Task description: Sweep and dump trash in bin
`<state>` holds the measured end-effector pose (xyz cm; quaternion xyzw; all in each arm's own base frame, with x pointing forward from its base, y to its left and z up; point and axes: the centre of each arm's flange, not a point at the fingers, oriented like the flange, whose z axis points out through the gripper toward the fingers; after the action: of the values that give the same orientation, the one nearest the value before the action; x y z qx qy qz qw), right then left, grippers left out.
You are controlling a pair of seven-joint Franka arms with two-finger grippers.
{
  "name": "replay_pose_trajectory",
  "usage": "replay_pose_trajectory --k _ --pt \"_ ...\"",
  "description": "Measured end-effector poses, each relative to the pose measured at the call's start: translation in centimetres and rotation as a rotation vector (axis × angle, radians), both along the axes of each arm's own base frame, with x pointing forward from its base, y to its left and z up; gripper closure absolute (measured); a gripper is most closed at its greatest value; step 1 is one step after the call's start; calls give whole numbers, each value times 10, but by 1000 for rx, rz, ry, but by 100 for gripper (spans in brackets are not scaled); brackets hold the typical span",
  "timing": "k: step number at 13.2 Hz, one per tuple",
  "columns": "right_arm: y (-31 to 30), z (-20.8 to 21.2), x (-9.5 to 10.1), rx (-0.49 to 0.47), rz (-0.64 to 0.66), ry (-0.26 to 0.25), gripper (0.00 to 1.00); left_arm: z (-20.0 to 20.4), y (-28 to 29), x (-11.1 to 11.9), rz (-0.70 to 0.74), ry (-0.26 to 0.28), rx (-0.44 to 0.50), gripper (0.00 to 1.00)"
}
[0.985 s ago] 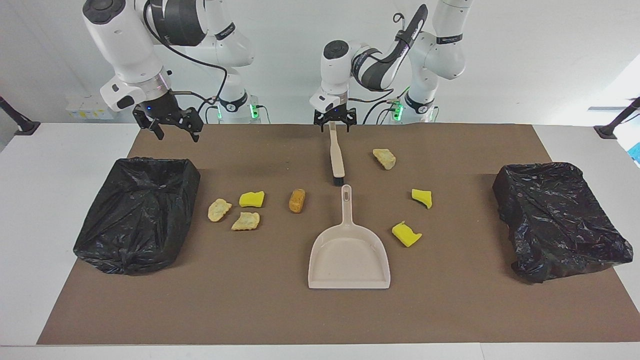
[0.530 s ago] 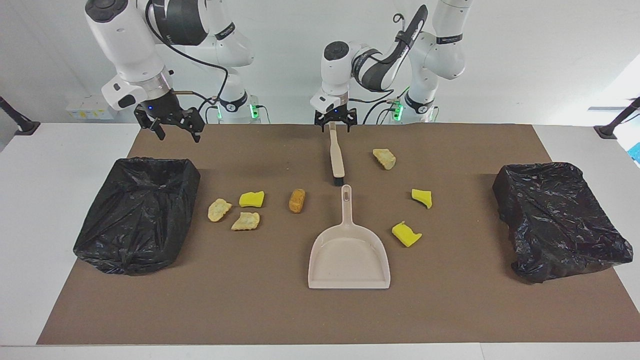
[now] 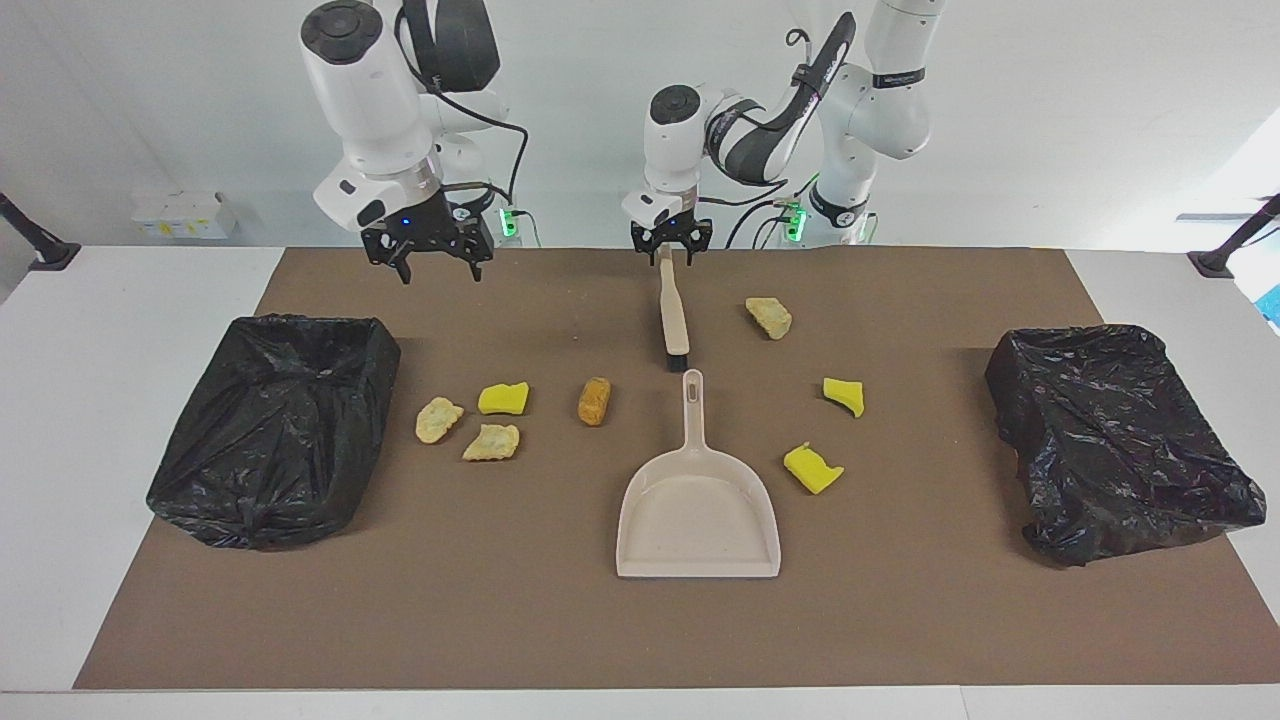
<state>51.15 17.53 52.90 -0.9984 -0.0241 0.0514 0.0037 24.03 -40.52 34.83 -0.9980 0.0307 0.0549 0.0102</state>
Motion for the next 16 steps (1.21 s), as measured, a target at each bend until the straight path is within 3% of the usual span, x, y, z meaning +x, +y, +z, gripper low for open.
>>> replay_pose_trajectory --k 1,2,6,9,14,16 --pt "15 -6 3 18 -3 2 0 0 1 1 3 1 1 73" --pt "29 -11 7 29 -10 -3 0 0 2 1 4 4 5 74" --pt "83 -22 15 30 -70 -1 0 9 10 9 22 44 52 74" --pt "112 -34 23 47 -97 -16 0 31 26 32 77 63 67 74" --pt "144 -58 44 75 -121 -52 0 58 88 45 193 204 227 74" --pt "158 -70 58 88 -116 -70 0 66 105 45 314 226 285 74"
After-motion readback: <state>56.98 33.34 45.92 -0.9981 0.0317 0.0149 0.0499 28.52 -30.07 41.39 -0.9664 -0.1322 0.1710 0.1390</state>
